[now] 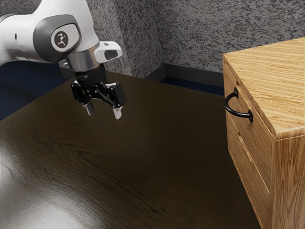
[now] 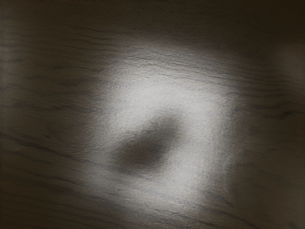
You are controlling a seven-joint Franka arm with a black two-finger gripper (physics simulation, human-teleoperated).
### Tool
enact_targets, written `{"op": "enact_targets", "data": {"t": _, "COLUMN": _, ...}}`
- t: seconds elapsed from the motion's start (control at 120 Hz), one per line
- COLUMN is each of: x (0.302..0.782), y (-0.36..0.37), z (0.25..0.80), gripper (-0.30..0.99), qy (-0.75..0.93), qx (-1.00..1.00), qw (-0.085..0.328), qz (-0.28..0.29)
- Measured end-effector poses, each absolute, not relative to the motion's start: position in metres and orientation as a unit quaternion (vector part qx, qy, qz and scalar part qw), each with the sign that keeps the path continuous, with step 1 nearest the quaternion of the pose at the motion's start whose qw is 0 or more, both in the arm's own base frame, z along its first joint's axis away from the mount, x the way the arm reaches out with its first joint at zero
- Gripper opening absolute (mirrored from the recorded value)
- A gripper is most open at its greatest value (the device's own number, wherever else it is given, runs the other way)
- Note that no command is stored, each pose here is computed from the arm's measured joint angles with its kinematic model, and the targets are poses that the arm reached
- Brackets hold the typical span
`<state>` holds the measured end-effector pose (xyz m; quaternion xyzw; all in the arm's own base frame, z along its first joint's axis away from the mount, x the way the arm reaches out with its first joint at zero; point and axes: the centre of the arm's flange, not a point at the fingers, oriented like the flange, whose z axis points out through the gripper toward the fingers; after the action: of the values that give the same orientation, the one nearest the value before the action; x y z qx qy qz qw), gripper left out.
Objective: Pull the drawer handle with one arm to open the drawer
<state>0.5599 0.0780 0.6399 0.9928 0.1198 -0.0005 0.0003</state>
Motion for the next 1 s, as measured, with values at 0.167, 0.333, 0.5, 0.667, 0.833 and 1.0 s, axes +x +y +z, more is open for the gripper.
{"op": "enact_targets", "data": {"t": 0.167, "x": 0.557, "y": 0.082, "z": 0.646, "gripper": 0.69, "qy": 0.125, "qx": 0.992, "qw": 0.011, "qz": 0.006}}
{"op": "enact_targets", "data": {"t": 0.333, "x": 0.52, "y": 0.074, "z": 0.735, "gripper": 0.69, "qy": 0.153, "qx": 0.982, "qw": 0.045, "qz": 0.098}}
{"op": "enact_targets", "data": {"t": 0.5, "x": 0.591, "y": 0.012, "z": 0.676, "gripper": 0.69, "qy": 0.209, "qx": 0.966, "qw": 0.118, "qz": 0.098}}
{"op": "enact_targets", "data": {"t": 0.667, "x": 0.604, "y": 0.0, "z": 0.687, "gripper": 0.69, "qy": 0.274, "qx": 0.938, "qw": 0.155, "qz": 0.147}}
{"op": "enact_targets", "data": {"t": 0.833, "x": 0.579, "y": 0.002, "z": 0.7, "gripper": 0.69, "qy": 0.326, "qx": 0.91, "qw": 0.189, "qz": 0.173}}
{"op": "enact_targets", "data": {"t": 1.0, "x": 0.563, "y": -0.041, "z": 0.697, "gripper": 0.69, "qy": 0.333, "qx": 0.896, "qw": 0.224, "qz": 0.191}}
